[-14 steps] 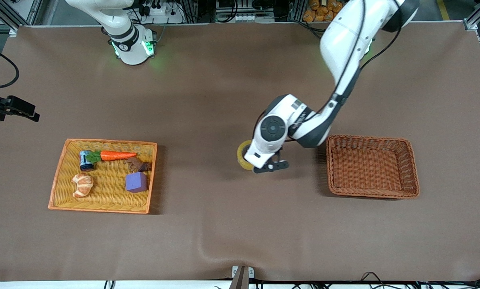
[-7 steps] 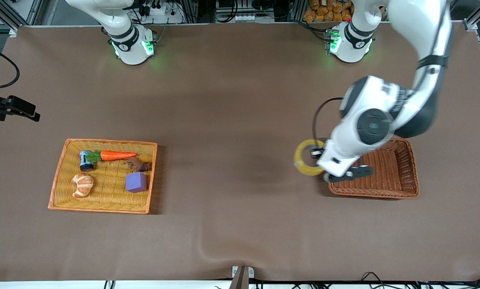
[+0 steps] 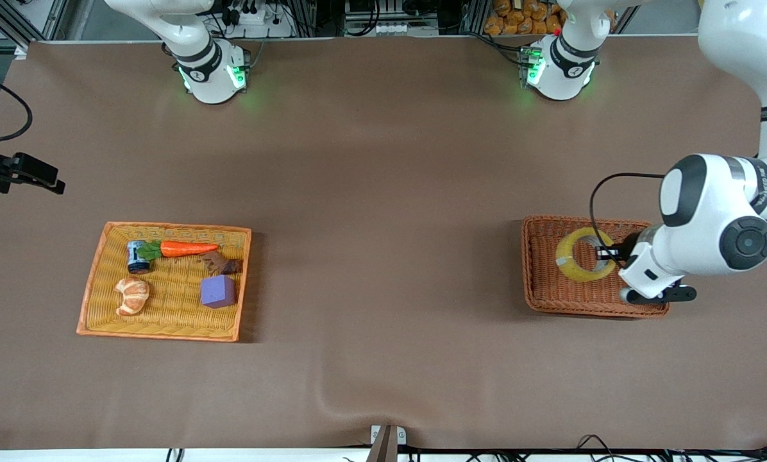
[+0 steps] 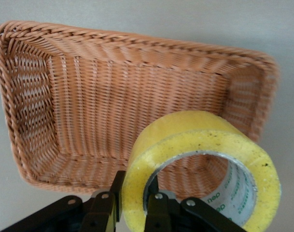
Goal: Transfer tape with both arms
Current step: 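Carry the tape with the left gripper over the brown basket, then release the tape into the basket and raise the left gripper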
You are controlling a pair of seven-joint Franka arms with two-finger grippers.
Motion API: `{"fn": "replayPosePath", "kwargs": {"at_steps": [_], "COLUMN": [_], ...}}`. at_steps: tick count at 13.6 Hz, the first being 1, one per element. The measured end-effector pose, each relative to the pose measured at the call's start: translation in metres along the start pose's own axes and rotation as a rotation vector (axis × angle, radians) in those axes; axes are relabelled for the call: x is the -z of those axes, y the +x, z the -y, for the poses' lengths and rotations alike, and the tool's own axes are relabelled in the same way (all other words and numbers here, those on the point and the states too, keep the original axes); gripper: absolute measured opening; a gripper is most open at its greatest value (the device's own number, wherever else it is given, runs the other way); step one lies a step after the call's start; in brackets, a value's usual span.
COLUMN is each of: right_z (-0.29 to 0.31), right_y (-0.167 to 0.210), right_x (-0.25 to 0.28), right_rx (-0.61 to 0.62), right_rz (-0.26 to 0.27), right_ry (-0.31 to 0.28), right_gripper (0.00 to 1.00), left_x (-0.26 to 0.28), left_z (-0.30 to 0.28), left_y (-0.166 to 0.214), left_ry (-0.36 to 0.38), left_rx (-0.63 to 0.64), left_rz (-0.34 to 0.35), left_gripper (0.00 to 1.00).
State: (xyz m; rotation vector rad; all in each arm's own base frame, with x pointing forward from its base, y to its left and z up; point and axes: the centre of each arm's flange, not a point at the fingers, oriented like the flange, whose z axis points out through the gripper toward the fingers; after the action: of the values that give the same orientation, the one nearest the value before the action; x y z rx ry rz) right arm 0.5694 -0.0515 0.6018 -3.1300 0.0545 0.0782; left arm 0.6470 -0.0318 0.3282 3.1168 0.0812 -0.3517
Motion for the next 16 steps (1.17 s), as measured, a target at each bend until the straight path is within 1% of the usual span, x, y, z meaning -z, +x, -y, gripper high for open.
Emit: {"fn": "replayPosePath", "kwargs": {"at_steps": [2,4,5,7,9,12,13,16], "right_z": [0.0,0.0,0.0,0.0,0.0,0.0,0.0,0.0], "right_y": [0.0,0.0,0.0,0.0,0.0,0.0,0.0,0.0], "right_x": [0.0,0.0,0.0,0.0,0.0,-0.001,-0.001,-0.001], "right_rx": [0.0,-0.001,-0.001,-0.002,-0.002,-0.002,-0.003,-0.003], "right_rz": [0.001,0.002,0.002,0.002,0.002,0.002,0.003,0.003], "right_ry": [0.0,0.0,0.0,0.0,0.0,0.0,0.0,0.0], "right_gripper": [1.0,1.0,1.0,1.0,1.0,1.0,1.0,1.0], "left_x": [-0.041,-0.072,-0.077,-0.069,-0.043,0.029,0.06,0.151], "left_z": [0.012,0.014,0.015,0.017,0.019,0.02,0.019,0.006], "left_y": [0.007,0.011,0.013,0.016,0.019,0.018,0.014,-0.017], "left_ry": [-0.017,-0.007,0.012,0.035,0.041,0.053,0.058,0.074], "left_rx": [-0.02,-0.071,-0.089,-0.102,-0.102,-0.093,-0.092,-0.099], "left_rz": [-0.008,0.007,0.007,-0.014,-0.059,-0.136,-0.157,-0.209], "left_gripper": [0.22,0.22,0.27,0.46,0.68,0.97,1.0,1.0]}}
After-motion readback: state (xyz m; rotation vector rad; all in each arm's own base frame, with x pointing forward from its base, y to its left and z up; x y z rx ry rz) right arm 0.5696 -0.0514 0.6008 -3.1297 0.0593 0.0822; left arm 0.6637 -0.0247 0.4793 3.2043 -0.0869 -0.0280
